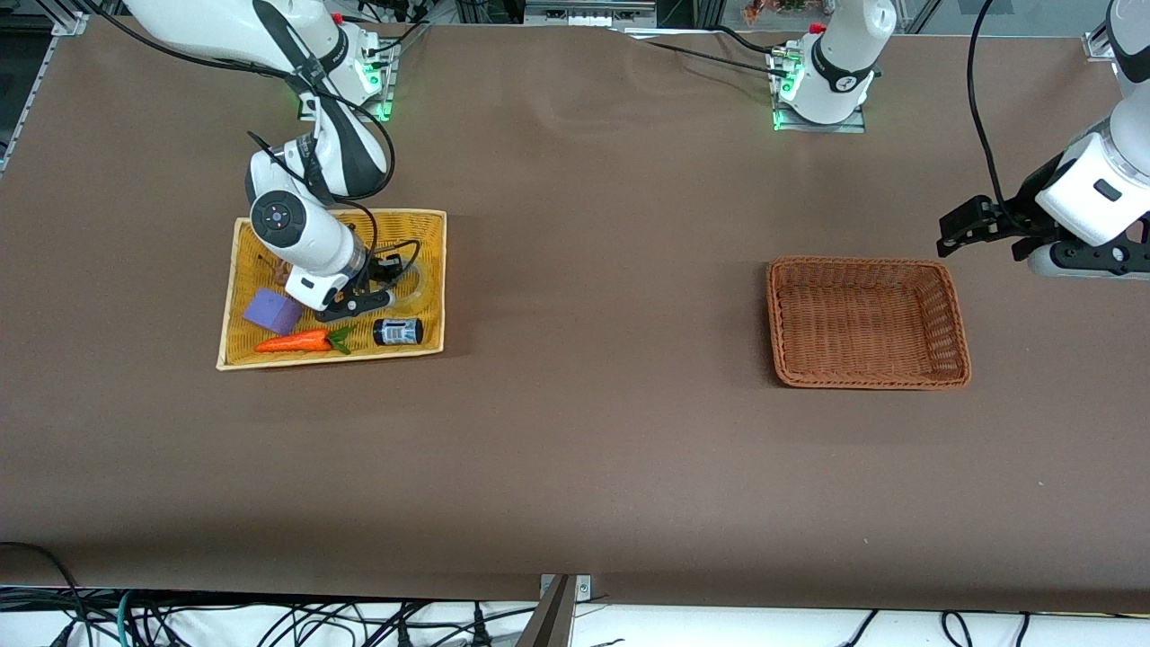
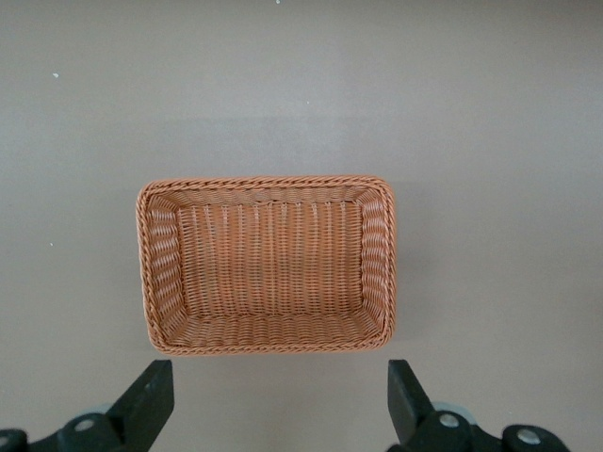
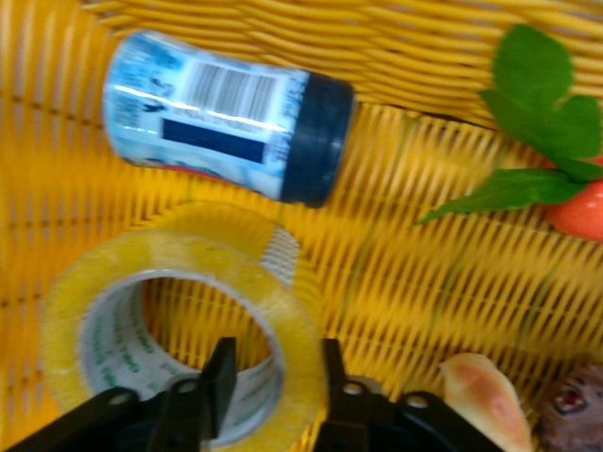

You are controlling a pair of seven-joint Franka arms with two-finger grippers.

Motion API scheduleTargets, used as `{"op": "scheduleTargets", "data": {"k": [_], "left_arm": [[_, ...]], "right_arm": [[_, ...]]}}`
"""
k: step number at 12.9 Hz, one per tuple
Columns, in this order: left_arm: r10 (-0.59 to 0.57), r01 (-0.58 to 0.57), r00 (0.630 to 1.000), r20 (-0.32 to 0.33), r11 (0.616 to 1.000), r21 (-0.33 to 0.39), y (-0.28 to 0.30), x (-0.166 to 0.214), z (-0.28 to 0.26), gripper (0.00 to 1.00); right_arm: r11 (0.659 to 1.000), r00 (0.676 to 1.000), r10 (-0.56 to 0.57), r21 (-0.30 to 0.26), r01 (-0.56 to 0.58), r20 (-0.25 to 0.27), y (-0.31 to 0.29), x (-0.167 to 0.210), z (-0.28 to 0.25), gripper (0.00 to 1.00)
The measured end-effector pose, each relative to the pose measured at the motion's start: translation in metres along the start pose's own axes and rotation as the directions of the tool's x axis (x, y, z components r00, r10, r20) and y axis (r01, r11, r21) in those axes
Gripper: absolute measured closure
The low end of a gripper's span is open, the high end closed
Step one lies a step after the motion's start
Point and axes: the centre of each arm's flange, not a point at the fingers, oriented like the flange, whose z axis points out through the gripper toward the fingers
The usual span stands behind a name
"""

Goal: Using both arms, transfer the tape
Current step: 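Lower the right gripper onto the clear tape roll in the yellow tray, then grasp the tape roll with the right gripper and lift it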

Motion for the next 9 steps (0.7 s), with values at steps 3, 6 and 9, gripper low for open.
{"op": "scheduleTargets", "data": {"k": [3, 6, 9], "left_arm": [[0.0, 0.0, 1.0, 0.0, 1.0, 0.0, 0.0, 0.0, 0.0, 0.0], [0.0, 0.0, 1.0, 0.0, 1.0, 0.0, 0.0, 0.0, 0.0, 0.0], [0.0, 0.0, 1.0, 0.0, 1.0, 0.0, 0.0, 0.0, 0.0, 0.0]], "right_arm": [[1.0, 1.0, 0.004, 0.0, -0.004, -0.009, 0.002, 0.003, -0.003, 0.79], [1.0, 1.0, 0.006, -0.008, -0.006, 0.016, 0.003, 0.024, -0.042, 0.79], [1.0, 0.999, -0.003, -0.01, 0.003, 0.044, -0.01, 0.045, -0.115, 0.79]]}}
